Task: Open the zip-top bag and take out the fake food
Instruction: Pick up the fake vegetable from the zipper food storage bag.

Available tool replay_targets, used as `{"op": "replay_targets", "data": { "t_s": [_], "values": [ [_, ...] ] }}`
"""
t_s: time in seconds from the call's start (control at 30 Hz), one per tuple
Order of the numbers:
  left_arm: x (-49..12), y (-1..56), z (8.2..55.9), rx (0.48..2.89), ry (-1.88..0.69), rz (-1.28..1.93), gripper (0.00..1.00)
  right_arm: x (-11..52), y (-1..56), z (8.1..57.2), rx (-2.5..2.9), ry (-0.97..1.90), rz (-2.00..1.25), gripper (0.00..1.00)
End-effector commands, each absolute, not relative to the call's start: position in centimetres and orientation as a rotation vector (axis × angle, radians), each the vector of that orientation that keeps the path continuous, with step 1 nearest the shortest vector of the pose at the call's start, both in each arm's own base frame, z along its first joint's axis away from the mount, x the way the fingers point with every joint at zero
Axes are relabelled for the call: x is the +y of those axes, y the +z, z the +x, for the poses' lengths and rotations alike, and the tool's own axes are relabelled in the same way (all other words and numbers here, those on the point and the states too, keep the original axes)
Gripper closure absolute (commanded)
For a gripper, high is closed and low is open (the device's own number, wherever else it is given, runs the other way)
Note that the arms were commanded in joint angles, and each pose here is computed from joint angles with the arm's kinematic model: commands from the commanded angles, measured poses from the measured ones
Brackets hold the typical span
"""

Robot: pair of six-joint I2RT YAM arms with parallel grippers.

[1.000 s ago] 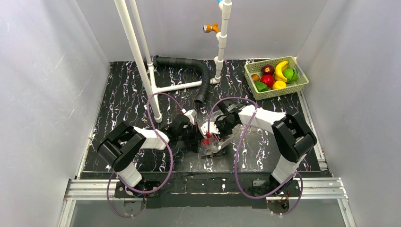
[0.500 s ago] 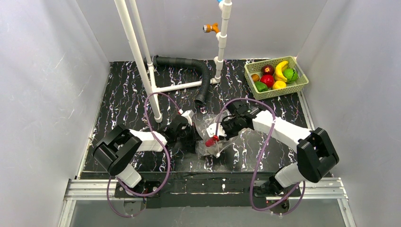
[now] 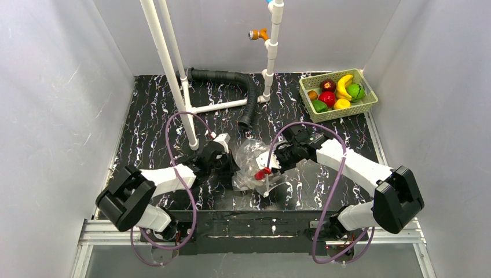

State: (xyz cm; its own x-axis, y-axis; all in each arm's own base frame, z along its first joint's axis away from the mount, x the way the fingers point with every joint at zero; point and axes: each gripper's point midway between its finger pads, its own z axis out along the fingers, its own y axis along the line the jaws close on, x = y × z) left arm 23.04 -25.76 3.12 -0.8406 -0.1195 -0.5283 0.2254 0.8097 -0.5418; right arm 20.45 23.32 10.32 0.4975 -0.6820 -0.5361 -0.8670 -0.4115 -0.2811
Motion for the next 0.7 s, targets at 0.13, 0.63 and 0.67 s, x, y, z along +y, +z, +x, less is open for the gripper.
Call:
{"op": "replay_targets", "data": {
  "t_s": [0.13,0.63,0.67],
  "values": [
    [-22.3,5.2,24.1,2.342,-0.655,0.016,1.0,23.0,11.7,20.8,1.329,0.408,-2.146,0.92],
    [-19.3,8.0,24.3,2.293,-0.52,-0.072,1.0,21.6,11.0,21.5,1.425,0.322,-2.129,0.93],
    [-19.1,8.2,24.3,2.292,-0.511,-0.082,1.0,21.6,10.9,21.6,1.433,0.315,-2.125,0.93]
  ]
}}
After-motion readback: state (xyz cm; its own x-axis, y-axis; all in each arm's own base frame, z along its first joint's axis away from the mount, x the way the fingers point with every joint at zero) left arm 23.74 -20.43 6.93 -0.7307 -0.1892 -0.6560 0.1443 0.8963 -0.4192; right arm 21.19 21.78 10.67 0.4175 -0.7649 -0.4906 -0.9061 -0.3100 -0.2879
